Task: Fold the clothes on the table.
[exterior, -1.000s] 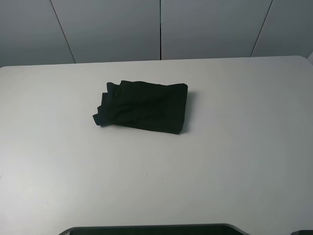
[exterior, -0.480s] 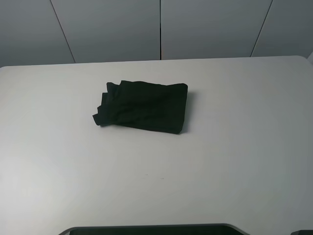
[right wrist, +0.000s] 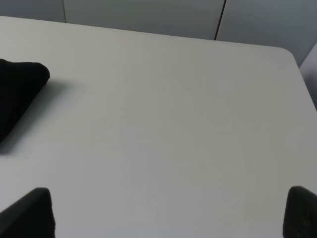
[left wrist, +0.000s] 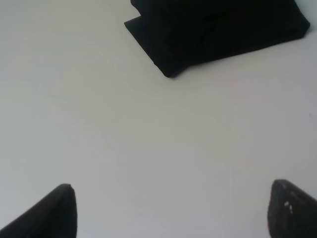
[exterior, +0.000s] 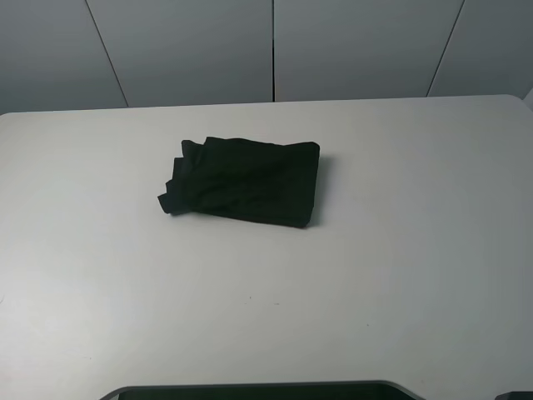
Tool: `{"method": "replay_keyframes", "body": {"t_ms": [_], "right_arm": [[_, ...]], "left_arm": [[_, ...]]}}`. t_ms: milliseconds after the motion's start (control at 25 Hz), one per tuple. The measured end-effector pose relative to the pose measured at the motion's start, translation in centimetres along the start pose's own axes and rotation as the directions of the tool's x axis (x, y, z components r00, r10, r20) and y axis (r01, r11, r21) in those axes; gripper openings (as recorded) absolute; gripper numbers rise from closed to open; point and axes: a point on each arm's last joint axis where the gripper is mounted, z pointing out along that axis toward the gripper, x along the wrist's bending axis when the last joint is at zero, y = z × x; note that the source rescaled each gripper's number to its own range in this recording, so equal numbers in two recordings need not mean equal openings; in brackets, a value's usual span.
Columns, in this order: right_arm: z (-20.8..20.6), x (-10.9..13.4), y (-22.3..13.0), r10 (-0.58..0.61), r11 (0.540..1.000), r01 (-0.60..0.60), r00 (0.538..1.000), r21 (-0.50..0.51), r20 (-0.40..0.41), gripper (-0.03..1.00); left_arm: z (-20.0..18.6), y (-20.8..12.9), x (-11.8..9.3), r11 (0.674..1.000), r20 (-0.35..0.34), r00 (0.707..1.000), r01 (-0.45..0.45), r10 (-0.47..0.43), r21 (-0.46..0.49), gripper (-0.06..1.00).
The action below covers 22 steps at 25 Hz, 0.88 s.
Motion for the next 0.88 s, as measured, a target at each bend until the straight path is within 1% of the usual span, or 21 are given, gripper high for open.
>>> {"method": "replay_keyframes", "body": {"t_ms": [40,120,240,320,440,520,880], "right_arm": [[0.0,0.0,0.0,-0.003,1.000,0.003,1.000,-0.001,-0.005,1.00],[0.0,0.0,0.0,-0.011,1.000,0.011,1.000,-0.003,-0.020,1.00],[-0.1,-0.1,0.0,-0.037,0.999,0.036,0.997,-0.009,-0.063,1.00],[-0.1,-0.1,-0.1,-0.058,0.998,0.057,0.993,-0.016,-0.100,1.00],[-0.2,-0.1,-0.1,-0.083,0.996,0.080,0.986,-0.025,-0.144,1.00],[-0.2,-0.1,-0.1,-0.090,0.996,0.086,0.984,-0.027,-0.156,1.00],[-0.2,-0.1,-0.1,-0.086,0.996,0.082,0.982,-0.028,-0.166,1.00]], "left_arm": [[0.0,0.0,0.0,1.000,-0.025,1.000,0.020,-0.020,0.001,0.99],[0.0,0.0,0.2,0.997,-0.104,0.991,0.079,-0.079,-0.001,0.99],[-0.1,-0.1,0.4,0.986,-0.225,0.960,0.167,-0.167,-0.017,0.99],[-0.4,-0.3,0.4,0.980,-0.272,0.942,0.193,-0.198,-0.046,0.99],[-1.3,-0.8,0.0,0.977,-0.290,0.934,0.182,-0.208,-0.113,0.99],[-1.7,-1.2,-0.3,0.974,-0.292,0.934,0.169,-0.207,-0.152,0.99],[-1.9,-1.3,-0.4,0.972,-0.293,0.933,0.163,-0.207,-0.168,0.99]]}}
